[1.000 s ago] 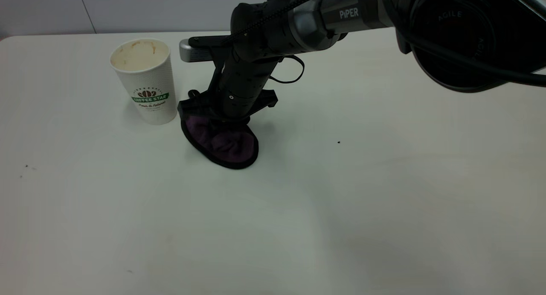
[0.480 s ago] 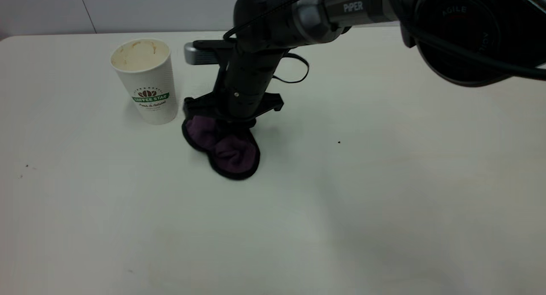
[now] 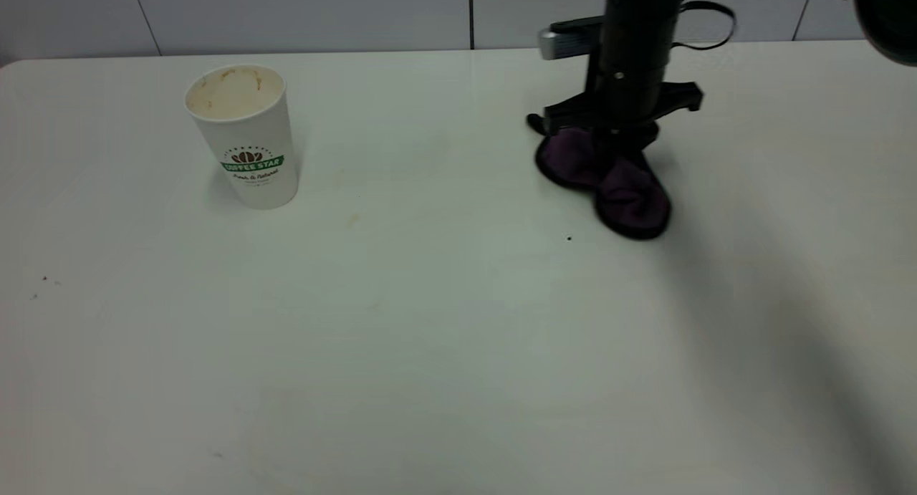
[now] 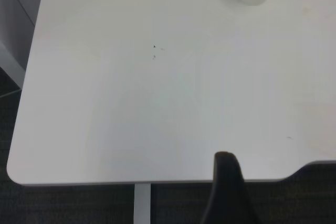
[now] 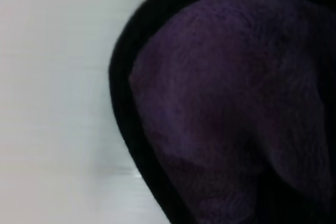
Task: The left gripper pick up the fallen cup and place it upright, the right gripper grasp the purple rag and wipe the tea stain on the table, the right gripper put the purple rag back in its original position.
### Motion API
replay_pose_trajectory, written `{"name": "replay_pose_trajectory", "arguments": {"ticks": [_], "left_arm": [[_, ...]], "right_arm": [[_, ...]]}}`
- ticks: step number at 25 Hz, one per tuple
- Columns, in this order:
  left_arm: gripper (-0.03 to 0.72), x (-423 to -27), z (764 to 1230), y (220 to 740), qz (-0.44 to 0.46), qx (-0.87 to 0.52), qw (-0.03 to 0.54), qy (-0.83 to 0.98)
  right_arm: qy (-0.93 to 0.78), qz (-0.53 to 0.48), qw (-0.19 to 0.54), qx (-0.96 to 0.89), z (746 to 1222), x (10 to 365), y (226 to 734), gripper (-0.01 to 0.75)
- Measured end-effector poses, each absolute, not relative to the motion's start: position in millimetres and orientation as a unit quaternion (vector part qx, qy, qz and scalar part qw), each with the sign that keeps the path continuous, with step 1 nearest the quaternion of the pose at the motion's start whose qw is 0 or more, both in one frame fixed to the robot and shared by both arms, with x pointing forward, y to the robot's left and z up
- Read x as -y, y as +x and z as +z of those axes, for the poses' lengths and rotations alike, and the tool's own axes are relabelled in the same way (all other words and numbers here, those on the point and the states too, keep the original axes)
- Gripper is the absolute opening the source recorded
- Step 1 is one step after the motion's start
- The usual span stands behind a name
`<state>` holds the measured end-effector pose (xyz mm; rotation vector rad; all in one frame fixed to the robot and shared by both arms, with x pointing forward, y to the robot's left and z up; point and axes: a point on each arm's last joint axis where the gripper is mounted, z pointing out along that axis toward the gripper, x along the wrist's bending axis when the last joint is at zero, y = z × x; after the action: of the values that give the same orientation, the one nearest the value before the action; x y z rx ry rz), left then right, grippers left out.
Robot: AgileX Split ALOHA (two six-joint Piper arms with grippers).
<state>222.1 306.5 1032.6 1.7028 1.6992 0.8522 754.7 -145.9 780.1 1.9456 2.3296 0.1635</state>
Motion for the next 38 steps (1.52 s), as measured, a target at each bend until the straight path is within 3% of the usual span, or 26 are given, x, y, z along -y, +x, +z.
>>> {"name": "replay_pose_trajectory", "arguments": {"ticks": [7, 13, 16, 21, 23, 31, 38], "left_arm": [[0.541, -306.5, 1032.6, 222.1, 0.32, -0.637, 0.291, 0.638], [0.541, -306.5, 1032.6, 222.1, 0.32, -0.637, 0.291, 0.638], [0.541, -306.5, 1032.6, 222.1, 0.32, -0.637, 0.291, 0.638], [0.541, -306.5, 1032.6, 222.1, 0.32, -0.637, 0.291, 0.638], [0.541, -306.5, 1032.6, 222.1, 0.32, -0.637, 0.291, 0.638], [0.541, -306.5, 1032.6, 222.1, 0.32, -0.637, 0.29, 0.639], [0.541, -306.5, 1032.6, 222.1, 0.32, -0.637, 0.29, 0.639]], "right_arm": [[0.691, 0.012, 0.033, -0.722, 779.5, 231.0, 765.2, 0.088], [0.704, 0.005, 0.029, -0.709, 779.0, 262.2, 767.0, 0.127], [0.697, -0.003, 0.031, -0.716, 780.6, 263.2, 767.3, 0.26], [0.67, 0.022, 0.047, -0.741, 801.2, 261.4, 776.6, 0.66], [0.667, 0.044, 0.042, -0.743, 813.6, 257.9, 778.8, 0.712], [0.633, 0.102, 0.075, -0.764, 923.3, 245.5, 770.2, 0.726], [0.616, 0.121, 0.098, -0.772, 1043.3, 239.5, 696.2, 0.726]]}}
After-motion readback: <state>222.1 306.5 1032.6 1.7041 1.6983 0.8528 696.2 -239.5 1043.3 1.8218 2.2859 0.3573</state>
